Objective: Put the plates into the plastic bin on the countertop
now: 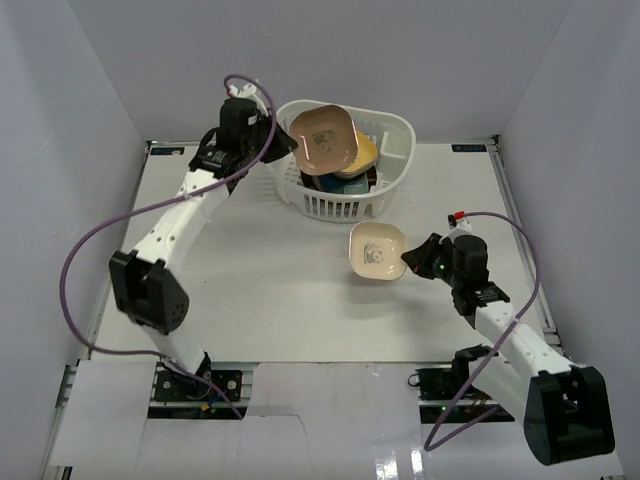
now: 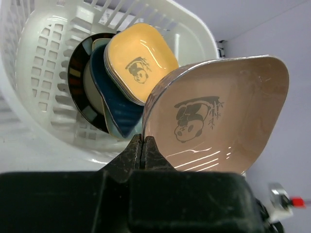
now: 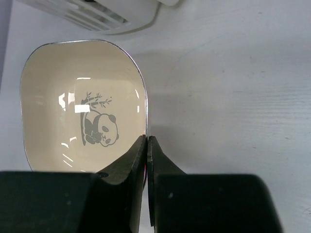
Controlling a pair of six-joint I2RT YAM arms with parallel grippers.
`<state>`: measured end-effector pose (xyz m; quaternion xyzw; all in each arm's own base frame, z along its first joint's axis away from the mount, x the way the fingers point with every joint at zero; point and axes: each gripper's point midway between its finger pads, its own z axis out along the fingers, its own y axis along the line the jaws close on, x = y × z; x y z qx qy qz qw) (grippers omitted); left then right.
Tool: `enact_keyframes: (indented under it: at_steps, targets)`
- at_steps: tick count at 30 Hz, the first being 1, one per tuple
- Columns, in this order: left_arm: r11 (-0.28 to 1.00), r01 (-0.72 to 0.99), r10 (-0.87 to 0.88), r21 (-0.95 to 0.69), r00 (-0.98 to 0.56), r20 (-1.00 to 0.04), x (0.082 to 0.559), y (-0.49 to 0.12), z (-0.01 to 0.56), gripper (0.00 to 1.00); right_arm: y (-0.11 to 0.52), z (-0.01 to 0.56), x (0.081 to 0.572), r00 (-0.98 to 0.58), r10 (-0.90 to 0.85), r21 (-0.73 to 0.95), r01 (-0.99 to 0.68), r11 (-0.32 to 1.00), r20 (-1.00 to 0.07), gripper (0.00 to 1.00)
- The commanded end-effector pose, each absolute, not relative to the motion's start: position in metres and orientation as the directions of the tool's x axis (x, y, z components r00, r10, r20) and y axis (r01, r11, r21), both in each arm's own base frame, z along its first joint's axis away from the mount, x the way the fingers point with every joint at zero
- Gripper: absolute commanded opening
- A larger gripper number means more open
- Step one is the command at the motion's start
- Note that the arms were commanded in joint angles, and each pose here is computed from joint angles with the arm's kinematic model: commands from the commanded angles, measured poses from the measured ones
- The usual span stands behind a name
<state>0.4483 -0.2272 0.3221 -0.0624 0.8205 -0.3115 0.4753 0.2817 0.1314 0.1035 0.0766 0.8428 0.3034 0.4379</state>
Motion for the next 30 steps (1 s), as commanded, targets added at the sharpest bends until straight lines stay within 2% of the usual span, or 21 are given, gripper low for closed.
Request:
enact_keyframes:
  at_steps: [1,6,8,9,11,14,17,18,20,21,22,25,27,28,29,30]
  targets:
    - [0.83,0.158,-0.364,-0.534,-0.573,-0.735,0.491,-0.242,0.296,0.0,0.144,0.13,0.264,-0.587,0.369,0.586,-0.231,0.777,-0.721,0.08]
    - [0.807,0.164,-0.387,-0.567,-0.579,-0.718,0.542,-0.268,0.289,0.0,0.146,0.153,0.247,-0.575,0.315,0.547,-0.287,0.787,-0.755,0.08]
    - [0.789,0.191,-0.411,-0.584,-0.543,-0.732,0.557,-0.276,0.308,0.0,0.148,0.169,0.247,-0.558,0.307,0.538,-0.313,0.782,-0.771,0.08]
    - [0.789,0.186,-0.401,-0.585,-0.566,-0.72,0.569,-0.282,0.287,0.0,0.149,0.173,0.246,-0.556,0.302,0.537,-0.323,0.779,-0.774,0.08]
    - [0.777,0.222,-0.406,-0.589,-0.538,-0.739,0.58,-0.288,0.298,0.0,0.151,0.182,0.244,-0.55,0.293,0.531,-0.342,0.775,-0.782,0.08]
    - [0.769,0.243,-0.383,-0.591,-0.565,-0.731,0.588,-0.299,0.274,0.0,0.153,0.191,0.244,-0.542,0.295,0.531,-0.353,0.77,-0.787,0.08]
    - [0.752,0.256,-0.385,-0.608,-0.579,-0.719,0.59,-0.305,0.262,0.16,0.156,0.208,0.252,-0.515,0.322,0.542,-0.362,0.759,-0.795,0.08]
    - [0.749,0.254,-0.383,-0.612,-0.588,-0.713,0.589,-0.306,0.257,0.32,0.158,0.218,0.255,-0.502,0.33,0.544,-0.374,0.751,-0.799,0.08]
    - [0.746,0.261,-0.381,-0.613,-0.588,-0.713,0.589,-0.306,0.259,0.47,0.162,0.223,0.266,-0.501,0.338,0.55,-0.37,0.749,-0.797,0.08]
    - [0.747,0.262,-0.378,-0.611,-0.589,-0.715,0.588,-0.306,0.259,0.61,0.163,0.242,0.274,-0.468,0.352,0.545,-0.381,0.747,-0.81,0.08]
    - [0.747,0.276,-0.379,-0.605,-0.571,-0.728,0.584,-0.303,0.275,0.67,0.163,0.242,0.284,-0.472,0.354,0.544,-0.362,0.757,-0.807,0.08]
    - [0.753,0.316,-0.376,-0.578,-0.514,-0.771,0.568,-0.29,0.318,0.81,0.161,0.27,0.317,-0.394,0.381,0.519,-0.345,0.782,-0.836,0.08]
    - [0.763,0.325,-0.382,-0.559,-0.471,-0.795,0.558,-0.276,0.344,0.84,0.162,0.271,0.344,-0.377,0.383,0.504,-0.308,0.807,-0.843,0.08]
    - [0.769,0.321,-0.374,-0.553,-0.475,-0.796,0.55,-0.271,0.345,0.84,0.163,0.29,0.357,-0.34,0.393,0.498,-0.319,0.807,-0.855,0.08]
    - [0.773,0.351,-0.377,-0.529,-0.416,-0.827,0.533,-0.259,0.381,0.85,0.163,0.297,0.367,-0.319,0.401,0.495,-0.312,0.811,-0.859,0.08]
    - [0.776,0.358,-0.374,-0.52,-0.403,-0.835,0.522,-0.254,0.39,0.85,0.167,0.29,0.384,-0.331,0.395,0.492,-0.296,0.819,-0.857,0.08]
